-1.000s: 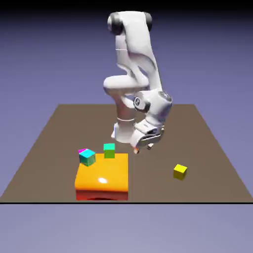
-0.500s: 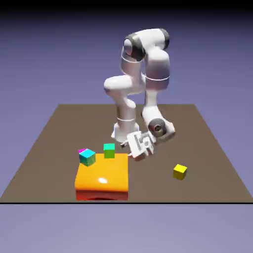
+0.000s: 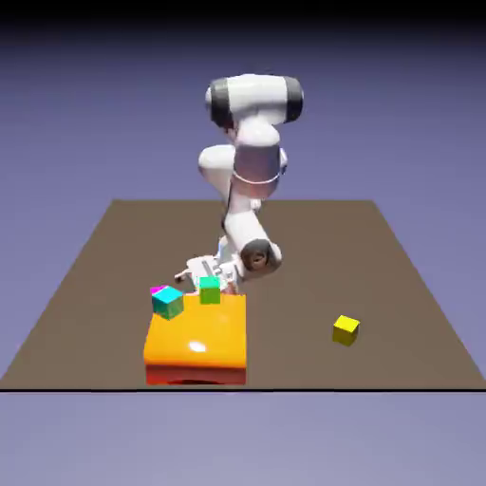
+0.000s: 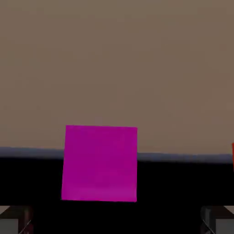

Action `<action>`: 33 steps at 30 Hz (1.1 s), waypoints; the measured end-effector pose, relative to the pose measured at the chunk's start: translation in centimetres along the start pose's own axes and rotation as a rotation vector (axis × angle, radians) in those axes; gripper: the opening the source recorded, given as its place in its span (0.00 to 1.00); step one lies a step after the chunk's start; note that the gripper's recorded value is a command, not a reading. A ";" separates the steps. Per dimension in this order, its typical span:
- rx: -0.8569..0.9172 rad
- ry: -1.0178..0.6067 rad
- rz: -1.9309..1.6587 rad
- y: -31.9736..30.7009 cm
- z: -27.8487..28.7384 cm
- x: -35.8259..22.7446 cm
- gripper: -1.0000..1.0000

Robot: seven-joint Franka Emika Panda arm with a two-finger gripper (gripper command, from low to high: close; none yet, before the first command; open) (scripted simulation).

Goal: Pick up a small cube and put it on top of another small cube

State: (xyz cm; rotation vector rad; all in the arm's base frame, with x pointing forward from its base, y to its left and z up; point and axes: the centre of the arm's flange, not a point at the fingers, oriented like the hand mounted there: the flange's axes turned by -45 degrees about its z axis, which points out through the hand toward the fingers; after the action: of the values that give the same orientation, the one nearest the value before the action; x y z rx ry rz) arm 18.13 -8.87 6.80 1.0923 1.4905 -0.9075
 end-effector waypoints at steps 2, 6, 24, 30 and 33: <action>-0.001 0.000 -0.008 0.0 0.8 0.3 0.50; -0.002 0.001 -0.015 0.0 2.5 0.9 0.50; 0.000 0.000 -0.014 0.0 2.1 0.7 0.00; 0.002 0.000 0.000 0.0 0.0 0.0 0.00; 0.019 -0.081 0.005 1.7 0.2 -0.9 0.00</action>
State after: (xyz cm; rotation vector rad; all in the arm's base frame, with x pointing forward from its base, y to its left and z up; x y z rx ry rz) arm 19.82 -8.71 7.60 1.0600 1.4144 -0.9535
